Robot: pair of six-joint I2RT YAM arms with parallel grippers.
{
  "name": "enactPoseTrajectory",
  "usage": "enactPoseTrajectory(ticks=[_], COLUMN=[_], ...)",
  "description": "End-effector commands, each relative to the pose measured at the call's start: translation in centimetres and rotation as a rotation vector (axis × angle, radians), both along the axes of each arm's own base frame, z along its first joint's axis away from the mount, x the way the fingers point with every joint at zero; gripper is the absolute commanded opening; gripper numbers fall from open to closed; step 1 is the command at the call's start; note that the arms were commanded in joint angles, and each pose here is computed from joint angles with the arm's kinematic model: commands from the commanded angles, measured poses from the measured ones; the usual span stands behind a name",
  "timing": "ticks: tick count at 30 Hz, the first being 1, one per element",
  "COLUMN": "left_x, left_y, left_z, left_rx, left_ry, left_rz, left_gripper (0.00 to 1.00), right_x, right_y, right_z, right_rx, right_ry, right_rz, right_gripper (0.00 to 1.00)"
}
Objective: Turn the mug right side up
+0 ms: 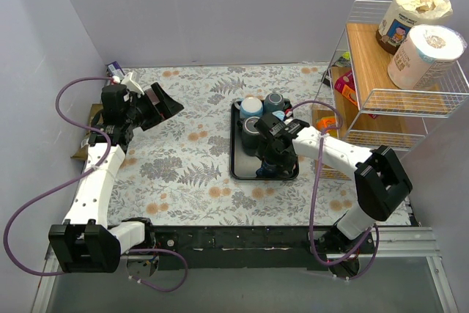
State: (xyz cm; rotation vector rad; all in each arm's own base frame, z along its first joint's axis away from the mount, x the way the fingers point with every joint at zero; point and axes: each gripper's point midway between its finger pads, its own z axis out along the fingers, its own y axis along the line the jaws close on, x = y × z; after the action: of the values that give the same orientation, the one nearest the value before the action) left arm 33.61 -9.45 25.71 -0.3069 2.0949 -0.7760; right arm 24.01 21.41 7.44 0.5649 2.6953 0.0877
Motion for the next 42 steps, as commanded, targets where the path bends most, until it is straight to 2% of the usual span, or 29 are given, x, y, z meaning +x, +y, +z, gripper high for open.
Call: enactPoseTrajectory(ticks=[1,6,9,15,18,19,20,24,31,35,36,38,39,40,42], left_x=[-0.6,-0.9,-1.1,-1.6,-1.8,-1.8,-1.9,-2.2,-4.1,-5.2,-5.3,-5.1,-5.3,-5.1,-5.7], left_y=[-0.4,-0.5,-0.6,-1.3,-2.0,-2.4,-2.8,-4.0,-6.1,-7.5,-7.9,-8.7,-9.3,-9.7,-11.2], left_z=[-0.1,-0.1,0.1,0.1,0.8,1.2,1.5,2.2,3.1,3.6,3.6,5.2,5.9,7.0,8.6], left_rx=[-0.027,-0.034,-0.043,-0.080,-0.123,-0.142,-0.170,-0.245,-0.364,-0.435,-0.461,-0.534,-0.551,-0.559,-0.586], left_ry=[-0.001,-0.001,-0.002,0.004,-0.006,-0.014,-0.009,-0.015,-0.037,-0.017,0.001,-0.012,-0.023,-0.068,-0.073], left_rz=[-0.024,-0.023,-0.025,-0.054,-0.086,-0.111,-0.123,-0.180,-0.324,-0.384,-0.386,-0.404,-0.420,-0.426,-0.462], left_gripper=[0.98,0.98,0.98,0.98,0.98,0.98,0.98,0.98,0.98,0.98,0.98,0.98,0.98,0.98,0.98], right_x=[0.6,0.7,0.8,1.0,1.3,1.4,1.5,1.7,2.7,3.6,4.1,4.1,4.2,4.3,4.1], right_y=[-0.1,0.3,0.3,0.5,1.6,2.1,2.4,4.1,7.0,8.4,9.2,9.4,9.6,9.6,9.7], right_z=[-0.7,-0.7,-0.6,0.1,1.4,2.0,2.6,5.9,12.0,18.0,20.5,22.5,25.7,26.6,29.5], right_rx=[-0.020,-0.006,-0.006,0.014,0.063,0.075,0.088,0.188,0.374,0.498,0.560,0.599,0.658,0.667,0.704], right_ry=[-0.014,-0.020,-0.029,-0.053,-0.075,-0.086,-0.091,-0.142,-0.313,-0.507,-0.598,-0.696,-0.804,-0.842,-0.924], right_rz=[0.006,0.019,0.023,0.042,0.102,0.144,0.163,0.219,0.315,0.385,0.411,0.446,0.459,0.468,0.494], right_gripper=[0.83,0.79,0.71,0.40,0.20,0.05,0.01,0.01,0.01,0.01,0.01,0.01,0.01,0.01,0.01])
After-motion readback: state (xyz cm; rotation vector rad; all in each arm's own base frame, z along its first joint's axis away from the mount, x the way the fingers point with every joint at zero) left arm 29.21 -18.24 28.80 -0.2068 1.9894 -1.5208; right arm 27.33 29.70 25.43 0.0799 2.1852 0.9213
